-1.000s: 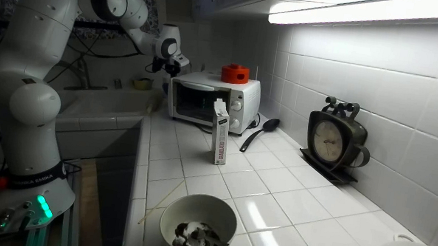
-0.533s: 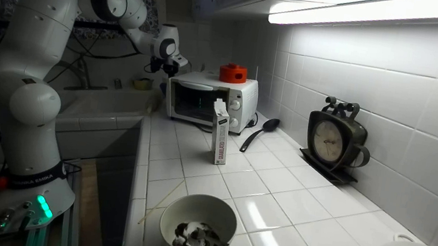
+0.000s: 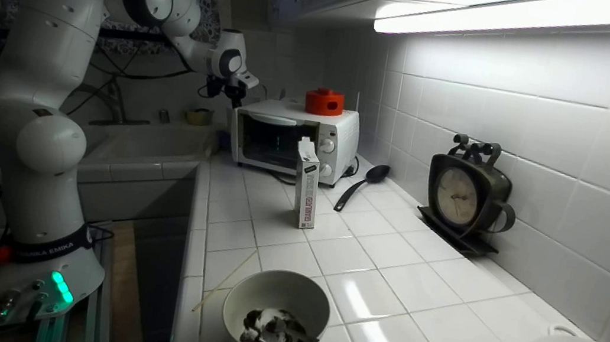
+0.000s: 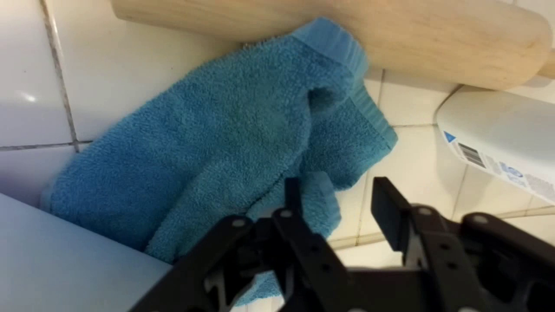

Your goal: Pull the oven to the left

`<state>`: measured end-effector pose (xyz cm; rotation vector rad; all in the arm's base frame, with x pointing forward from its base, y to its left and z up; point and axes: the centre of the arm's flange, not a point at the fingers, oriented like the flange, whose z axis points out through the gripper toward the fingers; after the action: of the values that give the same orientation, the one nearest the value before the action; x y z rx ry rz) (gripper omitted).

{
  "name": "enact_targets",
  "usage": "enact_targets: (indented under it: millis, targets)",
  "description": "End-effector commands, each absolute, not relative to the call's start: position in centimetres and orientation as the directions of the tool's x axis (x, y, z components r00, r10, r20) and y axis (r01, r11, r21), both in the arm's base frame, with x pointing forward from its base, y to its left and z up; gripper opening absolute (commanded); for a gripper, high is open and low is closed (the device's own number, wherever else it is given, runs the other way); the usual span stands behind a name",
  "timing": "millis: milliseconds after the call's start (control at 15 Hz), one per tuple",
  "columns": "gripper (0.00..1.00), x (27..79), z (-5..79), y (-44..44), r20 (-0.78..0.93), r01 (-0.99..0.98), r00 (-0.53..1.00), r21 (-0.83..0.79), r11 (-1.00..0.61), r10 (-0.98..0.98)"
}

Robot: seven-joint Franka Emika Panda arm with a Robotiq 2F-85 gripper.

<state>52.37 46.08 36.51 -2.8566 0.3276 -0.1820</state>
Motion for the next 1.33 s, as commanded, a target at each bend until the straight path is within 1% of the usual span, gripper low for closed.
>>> enact_targets:
  millis: [0, 200, 267, 533, 933, 1133, 1267]
  targets:
    - [0.78, 50.7, 38.0, 45.6, 0.087, -0.234, 0.963, -0.190, -0.954, -0.253]
    - [0.98, 50.1, 39.0, 44.5, 0.084, -0.271, 0.956, -0.113, -0.956, -0.281]
    - [1.00, 50.0, 39.4, 43.9, 0.086, -0.290, 0.951, -0.084, -0.953, -0.297]
    - [1.00, 49.8, 40.1, 42.8, 0.085, -0.341, 0.936, -0.011, -0.940, -0.341]
    - [1.00, 49.1, 40.9, 42.5, 0.081, -0.364, 0.929, 0.028, -0.931, -0.361]
    - [1.00, 47.7, 43.9, 41.8, 0.112, -0.372, 0.924, 0.036, -0.928, -0.366]
    - [1.00, 46.7, 46.6, 40.7, 0.133, -0.357, 0.929, 0.068, -0.932, -0.346]
